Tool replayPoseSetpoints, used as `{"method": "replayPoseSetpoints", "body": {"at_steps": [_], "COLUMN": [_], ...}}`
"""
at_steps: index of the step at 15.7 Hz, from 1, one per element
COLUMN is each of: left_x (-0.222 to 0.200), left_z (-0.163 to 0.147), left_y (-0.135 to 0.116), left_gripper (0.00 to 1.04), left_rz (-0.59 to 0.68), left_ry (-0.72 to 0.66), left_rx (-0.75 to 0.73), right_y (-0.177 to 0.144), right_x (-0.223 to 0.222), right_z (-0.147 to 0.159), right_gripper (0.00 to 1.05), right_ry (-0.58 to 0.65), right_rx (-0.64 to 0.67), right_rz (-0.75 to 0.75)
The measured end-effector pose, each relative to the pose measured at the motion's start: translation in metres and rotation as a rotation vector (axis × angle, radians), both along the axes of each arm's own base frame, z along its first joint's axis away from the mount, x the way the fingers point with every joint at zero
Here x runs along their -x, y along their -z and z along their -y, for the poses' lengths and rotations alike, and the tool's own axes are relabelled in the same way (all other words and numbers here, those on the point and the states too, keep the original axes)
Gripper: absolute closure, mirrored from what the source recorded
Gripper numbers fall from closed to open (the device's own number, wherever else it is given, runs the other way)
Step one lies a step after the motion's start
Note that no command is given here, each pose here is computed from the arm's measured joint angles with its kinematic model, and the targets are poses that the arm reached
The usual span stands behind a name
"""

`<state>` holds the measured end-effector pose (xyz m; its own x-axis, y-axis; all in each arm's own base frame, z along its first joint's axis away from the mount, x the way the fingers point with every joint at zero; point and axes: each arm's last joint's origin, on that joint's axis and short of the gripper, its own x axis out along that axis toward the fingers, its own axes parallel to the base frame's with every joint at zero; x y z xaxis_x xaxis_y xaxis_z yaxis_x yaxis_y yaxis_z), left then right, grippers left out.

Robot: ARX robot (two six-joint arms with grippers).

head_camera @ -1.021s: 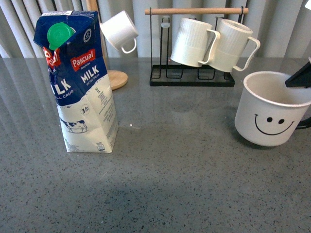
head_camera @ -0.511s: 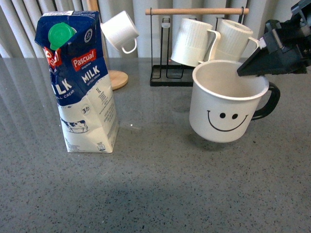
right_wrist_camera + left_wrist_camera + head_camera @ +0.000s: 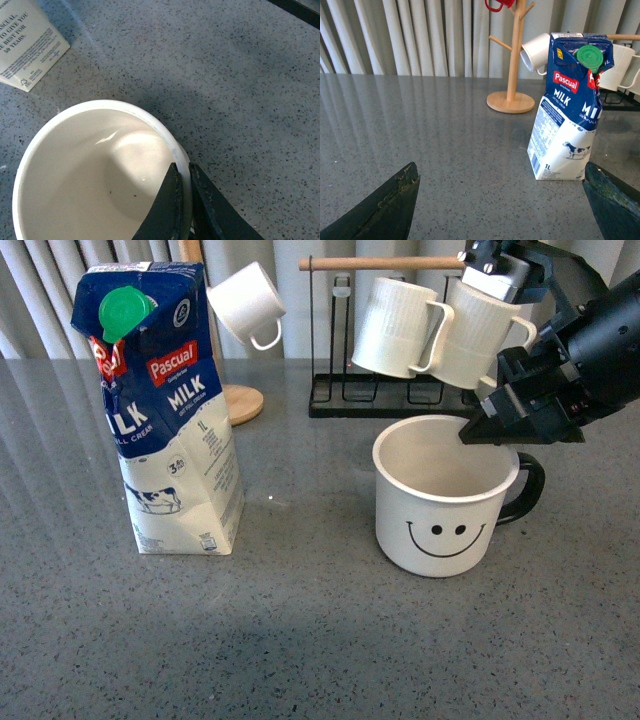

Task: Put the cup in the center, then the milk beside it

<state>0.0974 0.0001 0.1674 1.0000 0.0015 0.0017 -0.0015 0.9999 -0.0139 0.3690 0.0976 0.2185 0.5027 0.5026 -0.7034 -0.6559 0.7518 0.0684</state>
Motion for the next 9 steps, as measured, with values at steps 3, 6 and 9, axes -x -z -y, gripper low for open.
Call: {"method": "replayPoseSetpoints", "body": {"at_steps": [3, 6, 9], "left_x": [0.0, 0.0, 0.0], "left_z": [0.0, 0.0, 0.0], "left_y": [0.0, 0.0, 0.0], "left_gripper": [0.07, 0.07, 0.07], "left_rz": [0.0, 0.0, 0.0], "left_ry": [0.0, 0.0, 0.0], "left_rx": [0.0, 0.0, 0.0], "right_y": [0.0015, 0.0027, 0.0034], "right_x": [-0.0003, -0.0007, -0.0007], "right_z": [-0.0029, -0.002, -0.0023], "right_gripper": [1.02, 0.97, 0.65], "right_ry": [-0.005, -0.004, -0.01], "right_rx": [0.004, 0.021, 0.028], "right_rz": [0.003, 0.01, 0.021]}}
